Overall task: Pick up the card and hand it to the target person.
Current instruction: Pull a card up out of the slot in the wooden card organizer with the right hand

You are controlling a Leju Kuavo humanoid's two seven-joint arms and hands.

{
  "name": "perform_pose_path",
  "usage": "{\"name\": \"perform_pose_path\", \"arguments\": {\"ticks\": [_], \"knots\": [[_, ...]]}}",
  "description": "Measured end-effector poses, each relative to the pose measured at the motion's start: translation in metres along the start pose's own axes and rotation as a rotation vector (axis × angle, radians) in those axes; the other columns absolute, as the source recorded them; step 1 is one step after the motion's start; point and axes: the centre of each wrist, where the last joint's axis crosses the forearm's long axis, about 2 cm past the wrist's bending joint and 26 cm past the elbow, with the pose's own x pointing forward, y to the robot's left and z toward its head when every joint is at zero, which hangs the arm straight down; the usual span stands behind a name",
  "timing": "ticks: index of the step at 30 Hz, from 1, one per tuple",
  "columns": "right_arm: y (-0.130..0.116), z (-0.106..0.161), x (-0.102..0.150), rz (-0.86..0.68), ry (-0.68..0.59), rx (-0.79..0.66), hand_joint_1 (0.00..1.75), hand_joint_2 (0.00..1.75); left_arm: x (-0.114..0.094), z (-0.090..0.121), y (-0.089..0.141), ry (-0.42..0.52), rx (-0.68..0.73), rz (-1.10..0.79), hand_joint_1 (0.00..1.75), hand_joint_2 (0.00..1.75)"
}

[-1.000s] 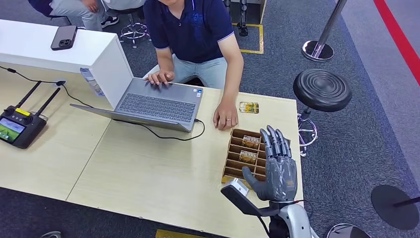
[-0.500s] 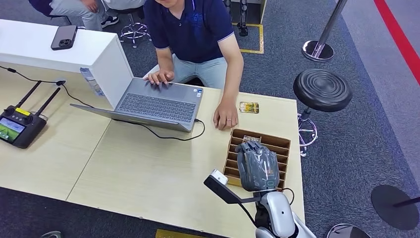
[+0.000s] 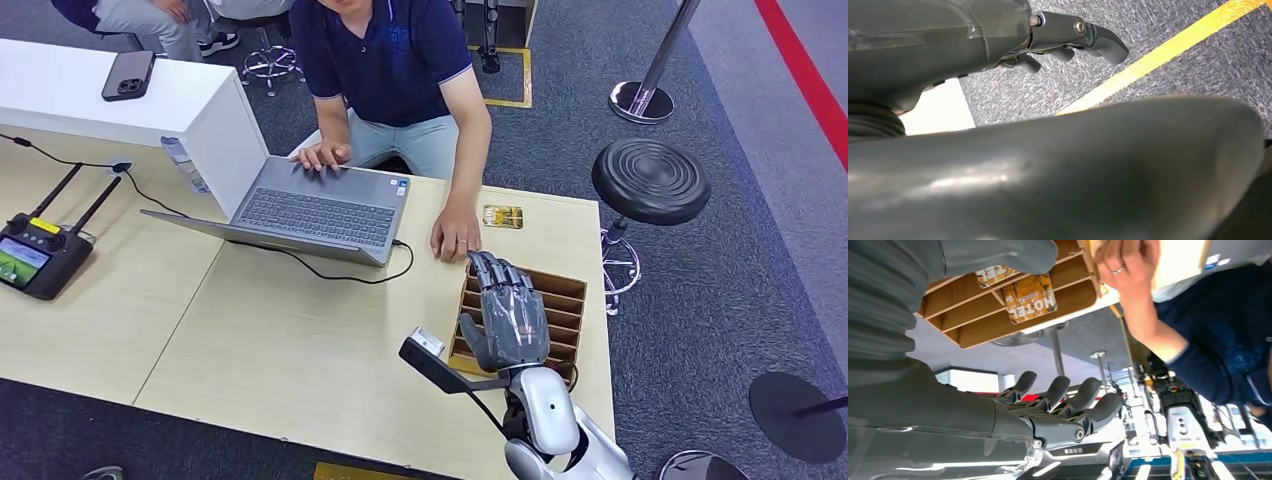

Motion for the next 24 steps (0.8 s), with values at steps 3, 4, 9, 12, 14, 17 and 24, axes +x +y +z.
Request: {"name": "perform_pose_path", "arguments": {"ticks": [3,4,9,12,14,17,24], "knots": [[0.0,0.0,0.0,-0.009,0.004,0.004,0.53,1.75,0.0,0.0,0.0,-0.001,0.0,0.001,0.0,0.0],[0.001,0.001,-0.001,-0.016,0.009,0.008,0.54,1.75,0.0,0.0,0.0,-0.002,0.0,0.001,0.0,0.0],[0.005,0.007,-0.012,-0.034,0.054,0.023,1.17,1.75,-0.001,0.0,0.0,-0.008,0.002,0.014,0.0,0.0],[0.005,0.011,-0.021,-0.031,0.085,0.023,1.37,1.75,-0.002,0.0,-0.001,-0.003,0.004,0.02,0.0,0.0],[0.003,0.014,-0.027,-0.028,0.107,0.017,1.4,1.75,-0.004,0.0,-0.001,-0.001,0.005,0.023,0.0,0.0],[0.0,0.016,-0.036,-0.025,0.137,0.005,1.42,1.75,-0.006,0.001,-0.002,0.003,0.006,0.027,0.0,0.0],[-0.008,0.018,-0.049,-0.013,0.176,-0.023,1.42,1.75,-0.007,0.001,-0.002,0.003,0.009,0.033,0.0,0.0]]}}
